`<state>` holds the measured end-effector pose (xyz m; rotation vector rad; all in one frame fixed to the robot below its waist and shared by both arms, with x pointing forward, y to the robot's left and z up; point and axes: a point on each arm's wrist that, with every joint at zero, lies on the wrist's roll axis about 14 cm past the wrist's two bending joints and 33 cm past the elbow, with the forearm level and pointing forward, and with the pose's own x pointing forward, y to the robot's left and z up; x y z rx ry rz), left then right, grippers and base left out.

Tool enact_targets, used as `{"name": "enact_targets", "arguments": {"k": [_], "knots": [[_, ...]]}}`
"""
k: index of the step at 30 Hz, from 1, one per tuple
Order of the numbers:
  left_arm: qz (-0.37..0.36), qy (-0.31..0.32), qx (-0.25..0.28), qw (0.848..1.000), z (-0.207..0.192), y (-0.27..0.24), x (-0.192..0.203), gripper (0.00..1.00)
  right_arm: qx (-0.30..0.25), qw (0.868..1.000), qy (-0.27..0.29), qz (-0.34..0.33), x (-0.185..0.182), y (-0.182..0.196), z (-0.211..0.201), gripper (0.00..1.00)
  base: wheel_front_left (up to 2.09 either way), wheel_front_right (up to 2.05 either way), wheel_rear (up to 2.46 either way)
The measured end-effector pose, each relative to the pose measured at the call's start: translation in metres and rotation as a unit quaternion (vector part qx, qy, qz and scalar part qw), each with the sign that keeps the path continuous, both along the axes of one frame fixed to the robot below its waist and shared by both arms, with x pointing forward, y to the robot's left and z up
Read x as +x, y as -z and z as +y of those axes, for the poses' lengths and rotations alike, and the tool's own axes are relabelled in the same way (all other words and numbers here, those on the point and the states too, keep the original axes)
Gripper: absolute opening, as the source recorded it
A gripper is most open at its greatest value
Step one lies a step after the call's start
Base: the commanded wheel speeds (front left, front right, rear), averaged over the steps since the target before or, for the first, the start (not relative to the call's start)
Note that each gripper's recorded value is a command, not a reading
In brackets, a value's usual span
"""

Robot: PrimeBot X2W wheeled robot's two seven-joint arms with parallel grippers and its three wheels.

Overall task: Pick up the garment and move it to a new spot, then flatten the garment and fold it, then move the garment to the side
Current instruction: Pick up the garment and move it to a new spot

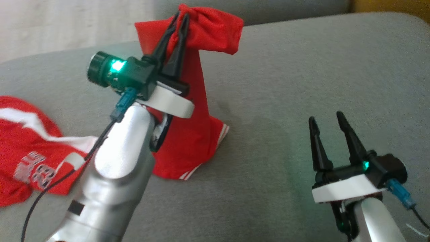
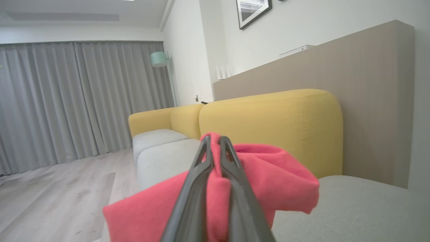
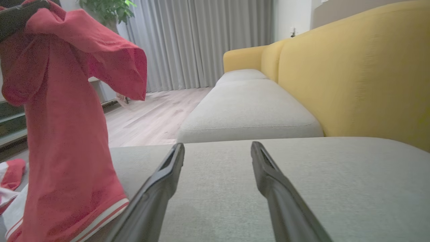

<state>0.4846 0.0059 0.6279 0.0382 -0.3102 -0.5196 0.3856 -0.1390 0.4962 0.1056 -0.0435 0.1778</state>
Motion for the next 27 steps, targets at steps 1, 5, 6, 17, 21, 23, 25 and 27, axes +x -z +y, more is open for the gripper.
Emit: {"name": "enact_targets", "arguments": {"k": [1, 5, 6, 17, 21, 23, 25, 27], "knots": [[0.0, 0.012, -0.003, 1.0, -0.012, 0.0, 0.0, 0.0, 0.001, 1.0, 0.009, -0.003, 0.0, -0.002, -0.006, 1.0, 0.0, 0.0, 0.0], [-0.017, 0.07, -0.024, 0.997, -0.059, -0.015, -0.002, 0.0, 0.003, 0.999, 0.043, -0.005, -0.005, -0.005, -0.029, 1.0, 0.0, 0.0, 0.0], [-0.019, 0.088, -0.035, 0.995, -0.073, -0.02, -0.006, 0.0, 0.004, 0.999, 0.052, -0.002, -0.008, -0.004, -0.034, 1.0, 0.0, 0.0, 0.0], [0.083, 0.264, -0.015, 0.961, -0.18, 0.046, -0.091, 1.0, 0.0, 0.995, 0.101, 0.017, -0.018, 0.007, -0.066, 1.0, 0.0, 0.0, 0.0], [0.106, 0.264, 0.002, 0.959, -0.177, 0.064, -0.099, 1.0, 0.002, 0.995, 0.095, 0.015, -0.013, 0.007, -0.062, 1.0, 0.0, 0.0, 0.0], [0.113, 0.243, 0.005, 0.963, -0.169, 0.07, -0.093, 1.0, 0.004, 0.996, 0.087, 0.014, -0.01, 0.007, -0.057, 1.0, 0.0, 0.0, 0.0], [0.115, 0.21, 0.009, 0.971, -0.155, 0.076, -0.082, 1.0, 0.005, 0.997, 0.078, 0.011, -0.007, 0.005, -0.051, 1.0, 0.0, 0.0, 0.0], [0.12, 0.166, 0.007, 0.979, -0.137, 0.079, -0.066, 1.0, 0.007, 0.998, 0.07, 0.008, -0.003, 0.004, -0.046, 1.0, 0.0, 0.0, 0.0]]}}
